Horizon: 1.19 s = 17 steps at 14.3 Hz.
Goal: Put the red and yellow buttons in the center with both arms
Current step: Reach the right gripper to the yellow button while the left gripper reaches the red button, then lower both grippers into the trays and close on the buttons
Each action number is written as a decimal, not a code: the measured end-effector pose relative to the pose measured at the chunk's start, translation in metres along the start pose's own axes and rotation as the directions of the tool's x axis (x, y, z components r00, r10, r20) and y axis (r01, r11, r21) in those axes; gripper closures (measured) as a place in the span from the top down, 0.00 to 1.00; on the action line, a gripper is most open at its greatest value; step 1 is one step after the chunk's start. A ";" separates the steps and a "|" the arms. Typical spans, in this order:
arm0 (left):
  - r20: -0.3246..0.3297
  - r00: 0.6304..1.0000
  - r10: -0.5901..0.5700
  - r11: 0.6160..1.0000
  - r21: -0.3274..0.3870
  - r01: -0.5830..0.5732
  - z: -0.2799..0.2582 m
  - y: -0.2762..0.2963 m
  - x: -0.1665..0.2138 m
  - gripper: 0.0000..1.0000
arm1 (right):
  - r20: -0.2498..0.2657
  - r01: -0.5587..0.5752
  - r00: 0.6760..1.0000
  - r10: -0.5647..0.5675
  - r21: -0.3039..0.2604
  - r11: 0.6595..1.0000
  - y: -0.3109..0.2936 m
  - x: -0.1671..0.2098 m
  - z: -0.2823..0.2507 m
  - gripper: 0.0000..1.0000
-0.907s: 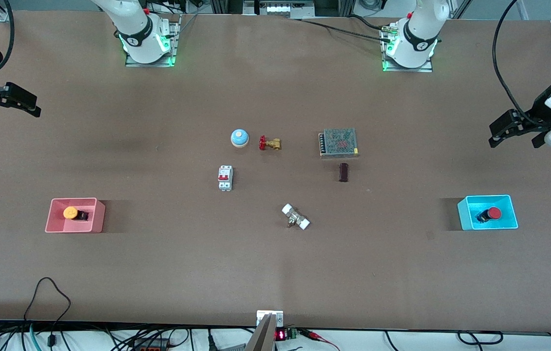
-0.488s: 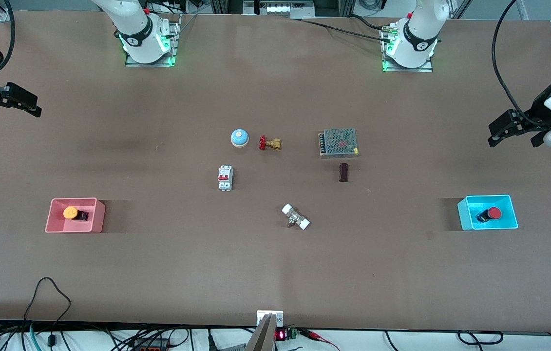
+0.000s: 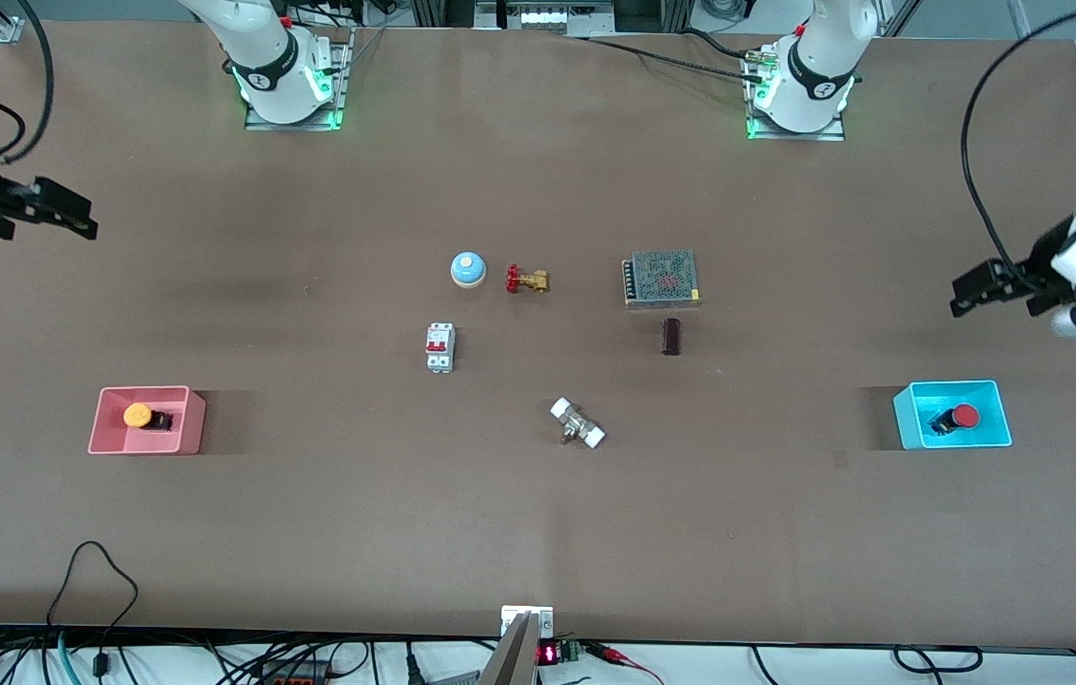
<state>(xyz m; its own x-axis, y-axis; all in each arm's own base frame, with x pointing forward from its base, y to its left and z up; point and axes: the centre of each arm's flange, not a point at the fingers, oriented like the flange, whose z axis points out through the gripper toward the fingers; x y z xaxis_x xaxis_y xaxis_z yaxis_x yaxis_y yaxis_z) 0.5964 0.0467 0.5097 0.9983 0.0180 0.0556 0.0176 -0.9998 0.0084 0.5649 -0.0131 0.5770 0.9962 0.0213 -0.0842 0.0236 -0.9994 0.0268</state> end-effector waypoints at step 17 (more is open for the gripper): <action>0.042 0.999 0.005 1.000 0.003 -0.005 0.235 -0.123 0.047 1.00 | -0.055 -0.061 0.997 0.057 -0.061 0.996 0.059 0.166 0.283 1.00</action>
<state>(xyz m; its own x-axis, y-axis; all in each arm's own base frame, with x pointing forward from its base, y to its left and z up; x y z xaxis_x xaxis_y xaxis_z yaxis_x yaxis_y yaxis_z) 0.6547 0.1689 0.2768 0.9998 0.0128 0.0138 0.0127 -0.9999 0.0049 0.7082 -0.0764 0.2826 0.9990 -0.0346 -0.0278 -0.0319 -0.9952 0.0926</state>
